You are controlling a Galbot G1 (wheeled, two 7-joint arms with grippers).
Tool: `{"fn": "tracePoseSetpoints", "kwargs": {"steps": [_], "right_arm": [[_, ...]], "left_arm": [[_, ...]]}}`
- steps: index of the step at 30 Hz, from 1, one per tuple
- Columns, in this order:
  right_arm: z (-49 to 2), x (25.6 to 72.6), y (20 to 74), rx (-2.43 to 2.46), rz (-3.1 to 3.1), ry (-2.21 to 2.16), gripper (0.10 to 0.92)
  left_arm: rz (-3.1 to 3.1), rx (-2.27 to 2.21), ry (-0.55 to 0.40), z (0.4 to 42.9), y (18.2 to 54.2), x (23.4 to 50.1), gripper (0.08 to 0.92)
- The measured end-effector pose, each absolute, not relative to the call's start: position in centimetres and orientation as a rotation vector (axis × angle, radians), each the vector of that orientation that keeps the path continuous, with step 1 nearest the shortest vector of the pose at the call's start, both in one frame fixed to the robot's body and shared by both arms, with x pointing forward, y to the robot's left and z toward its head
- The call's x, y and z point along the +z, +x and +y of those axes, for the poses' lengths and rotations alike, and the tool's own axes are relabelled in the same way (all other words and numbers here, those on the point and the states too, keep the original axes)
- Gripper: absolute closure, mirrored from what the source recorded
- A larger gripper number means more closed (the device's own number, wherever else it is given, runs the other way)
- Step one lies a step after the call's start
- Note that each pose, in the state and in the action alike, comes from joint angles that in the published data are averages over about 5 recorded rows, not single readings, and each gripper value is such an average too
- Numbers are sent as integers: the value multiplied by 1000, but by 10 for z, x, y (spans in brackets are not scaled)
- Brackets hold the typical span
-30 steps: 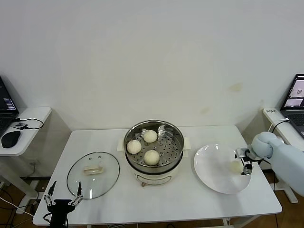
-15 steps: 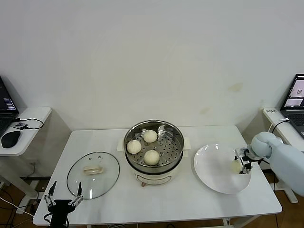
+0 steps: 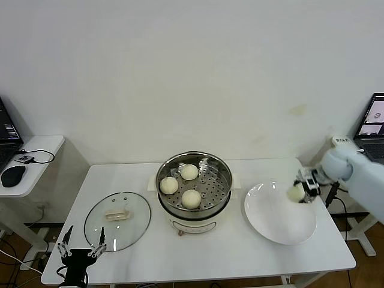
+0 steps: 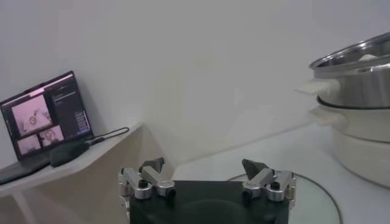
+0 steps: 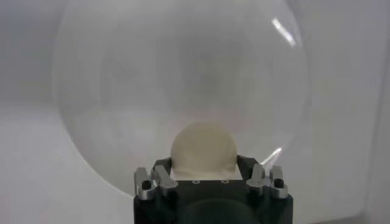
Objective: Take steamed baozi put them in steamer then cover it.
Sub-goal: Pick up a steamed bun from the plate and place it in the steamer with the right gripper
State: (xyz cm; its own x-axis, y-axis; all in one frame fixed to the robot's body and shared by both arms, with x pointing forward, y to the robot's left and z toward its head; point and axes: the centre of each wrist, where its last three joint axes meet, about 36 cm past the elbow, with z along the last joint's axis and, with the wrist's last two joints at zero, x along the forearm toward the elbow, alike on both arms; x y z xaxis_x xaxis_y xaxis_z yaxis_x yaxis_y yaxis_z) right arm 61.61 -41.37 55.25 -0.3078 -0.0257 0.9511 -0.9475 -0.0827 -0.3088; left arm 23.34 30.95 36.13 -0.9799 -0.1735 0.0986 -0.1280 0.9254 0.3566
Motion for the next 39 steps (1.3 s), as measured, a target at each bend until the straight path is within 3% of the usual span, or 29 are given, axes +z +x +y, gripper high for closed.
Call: {"fn": "tracePoseSetpoints", "kwargs": {"steps": [9,17,27,39], "right_arm": [[-334,653,632,1580,-1528,1213,344],[-243,693,639,1568,-1601,1328,336],[-140,669,641,1490,-1547,1396,335],[-109,614,648,1461,-1478,1317,335]], "left_arm": [[-2965,-533,217,309,237,364,177],[-2969,-532,225,310,239,365,177],[-2975,-516,251,312,240,367,177],[-2987,-501,264,311,243,368,177]]}}
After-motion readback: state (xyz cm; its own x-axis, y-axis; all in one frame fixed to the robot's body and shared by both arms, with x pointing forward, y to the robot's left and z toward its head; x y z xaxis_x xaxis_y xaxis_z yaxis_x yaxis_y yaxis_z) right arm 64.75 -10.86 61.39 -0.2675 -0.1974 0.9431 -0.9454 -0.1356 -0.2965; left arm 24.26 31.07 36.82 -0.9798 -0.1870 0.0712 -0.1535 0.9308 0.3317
